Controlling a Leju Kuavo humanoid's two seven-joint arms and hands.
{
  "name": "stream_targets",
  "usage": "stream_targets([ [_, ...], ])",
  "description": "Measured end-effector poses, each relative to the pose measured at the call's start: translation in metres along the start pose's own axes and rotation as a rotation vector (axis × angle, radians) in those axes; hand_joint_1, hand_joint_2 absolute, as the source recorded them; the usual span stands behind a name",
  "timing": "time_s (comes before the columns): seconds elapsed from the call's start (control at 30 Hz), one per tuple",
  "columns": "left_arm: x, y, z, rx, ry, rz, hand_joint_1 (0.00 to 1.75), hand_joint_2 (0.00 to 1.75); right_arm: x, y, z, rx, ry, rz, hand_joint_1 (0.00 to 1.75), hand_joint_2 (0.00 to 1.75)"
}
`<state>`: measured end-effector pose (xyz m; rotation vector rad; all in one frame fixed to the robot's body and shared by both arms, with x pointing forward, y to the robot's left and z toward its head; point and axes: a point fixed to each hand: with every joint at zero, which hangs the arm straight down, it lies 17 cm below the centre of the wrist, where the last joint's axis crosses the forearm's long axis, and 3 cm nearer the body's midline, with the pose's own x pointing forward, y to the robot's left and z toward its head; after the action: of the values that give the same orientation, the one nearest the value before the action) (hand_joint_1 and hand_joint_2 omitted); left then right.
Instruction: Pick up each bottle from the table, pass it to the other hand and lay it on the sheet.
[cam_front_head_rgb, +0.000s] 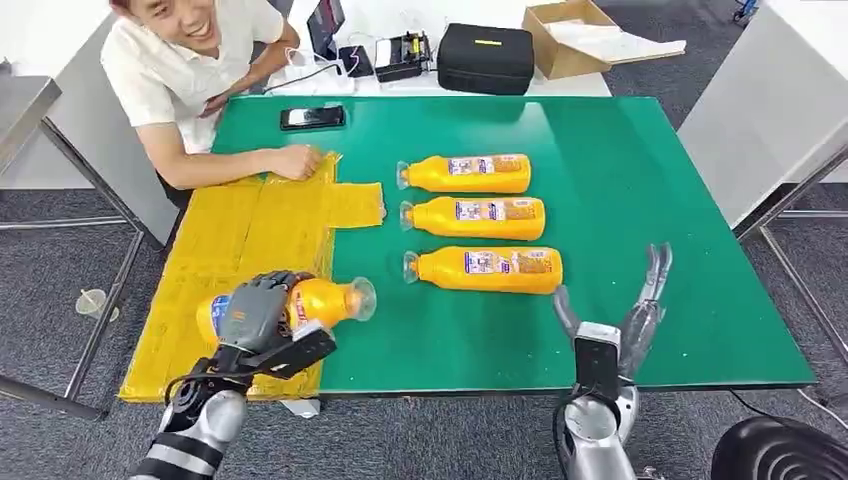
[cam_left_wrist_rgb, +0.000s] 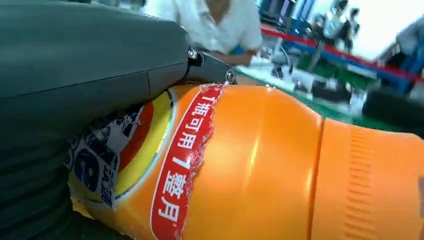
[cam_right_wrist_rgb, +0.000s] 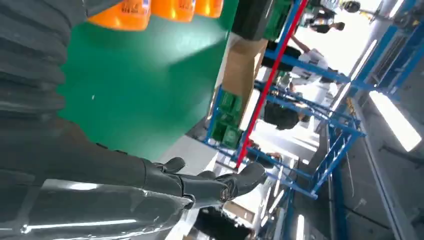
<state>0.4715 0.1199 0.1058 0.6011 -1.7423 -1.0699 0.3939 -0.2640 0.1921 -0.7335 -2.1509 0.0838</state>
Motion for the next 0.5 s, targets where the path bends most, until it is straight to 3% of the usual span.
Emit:
stream_targets([
  [0.33, -0.032, -0.032, -0.01, -0.146, 0.016, -0.132, 1.69, 1.75, 0.001, 0.025, 0.005, 0.059, 0.005, -0.038, 0.0, 1.75],
  [0.37, -0.034, -0.033, -0.011, -0.153, 0.018, -0.136, 1.57, 1.75, 0.001, 0.027, 0.006, 0.062, 0.006, -0.04, 0.0, 1.75],
  [0.4, -0.035, -0.036, -0.011, -0.17, 0.017, -0.135, 1.06, 1.75, 0.001, 0.028, 0.006, 0.063, 0.009, -0.046, 0.0, 1.75],
  [0.43, -0.037, -0.038, -0.011, -0.189, 0.016, -0.132, 0.35, 1.75, 0.0, 0.029, 0.006, 0.064, 0.014, -0.056, 0.0, 1.75],
  [0.5, -0.041, -0.043, -0.014, -0.229, 0.023, -0.112, 0.07, 1.75, 0.0, 0.032, 0.005, 0.07, 0.019, -0.072, 0.0, 1.75],
])
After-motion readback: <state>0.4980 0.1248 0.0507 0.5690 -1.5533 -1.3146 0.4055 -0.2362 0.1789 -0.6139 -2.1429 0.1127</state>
